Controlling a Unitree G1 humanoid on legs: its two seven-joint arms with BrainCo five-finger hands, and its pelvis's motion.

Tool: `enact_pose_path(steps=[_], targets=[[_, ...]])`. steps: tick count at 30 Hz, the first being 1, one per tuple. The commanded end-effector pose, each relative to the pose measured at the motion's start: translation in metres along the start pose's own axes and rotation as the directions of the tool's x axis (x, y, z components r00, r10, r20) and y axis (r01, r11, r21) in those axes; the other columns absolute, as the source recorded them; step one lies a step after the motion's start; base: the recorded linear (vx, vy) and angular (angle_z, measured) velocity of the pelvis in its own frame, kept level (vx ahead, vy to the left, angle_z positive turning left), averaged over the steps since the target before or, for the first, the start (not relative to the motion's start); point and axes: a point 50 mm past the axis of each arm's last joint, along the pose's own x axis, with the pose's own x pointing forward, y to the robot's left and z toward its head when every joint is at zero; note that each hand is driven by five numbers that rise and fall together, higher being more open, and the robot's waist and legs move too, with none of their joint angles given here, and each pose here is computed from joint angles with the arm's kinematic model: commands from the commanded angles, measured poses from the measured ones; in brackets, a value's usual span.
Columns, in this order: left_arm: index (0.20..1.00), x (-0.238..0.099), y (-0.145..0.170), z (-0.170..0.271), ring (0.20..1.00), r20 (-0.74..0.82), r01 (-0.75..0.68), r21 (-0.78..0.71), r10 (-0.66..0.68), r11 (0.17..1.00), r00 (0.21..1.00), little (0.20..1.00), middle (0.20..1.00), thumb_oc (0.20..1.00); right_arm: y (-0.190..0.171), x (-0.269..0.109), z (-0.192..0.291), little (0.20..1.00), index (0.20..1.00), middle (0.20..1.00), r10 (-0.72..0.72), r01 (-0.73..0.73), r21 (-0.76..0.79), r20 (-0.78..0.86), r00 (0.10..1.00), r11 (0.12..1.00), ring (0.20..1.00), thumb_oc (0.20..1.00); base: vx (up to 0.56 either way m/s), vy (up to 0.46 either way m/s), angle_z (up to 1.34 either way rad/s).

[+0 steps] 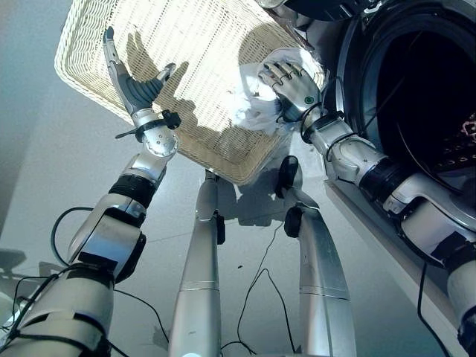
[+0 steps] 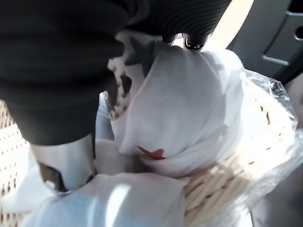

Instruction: Put the clothes into the washing machine.

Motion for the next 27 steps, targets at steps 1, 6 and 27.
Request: enact_pose_path(steps=[1,6,27], targets=[[1.0,0.0085,-0.0036,0.0158,1.0,0.033,-0.045,-0.079,0.048,0.996,0.998,1.0,1.0,1.0,0.022,-0.0108,-0.0451,0.611,0.611,0.611,0.163,-0.192,-0.148,-0.185,0.969,0.97,0.611,0.611,0.0,0.0,0.0],[1.0,0.0072,-0.0048,0.0163,1.0,0.033,-0.041,-0.084,0.044,0.996,0.998,1.0,1.0,1.0,0.0225,-0.0108,-0.0465,0.2,0.2,0.2,0.163,-0.194,-0.155,-0.194,0.967,0.969,0.2,0.2,0.0,0.0,0.0],[1.0,0.0012,-0.0061,0.016,1.0,0.028,-0.037,-0.104,0.04,0.994,0.999,1.0,1.0,1.0,0.0221,-0.0104,-0.0449,0.2,0.2,0.2,0.139,-0.063,0.283,-0.258,0.956,0.957,0.2,0.2,0.0,0.0,0.0]])
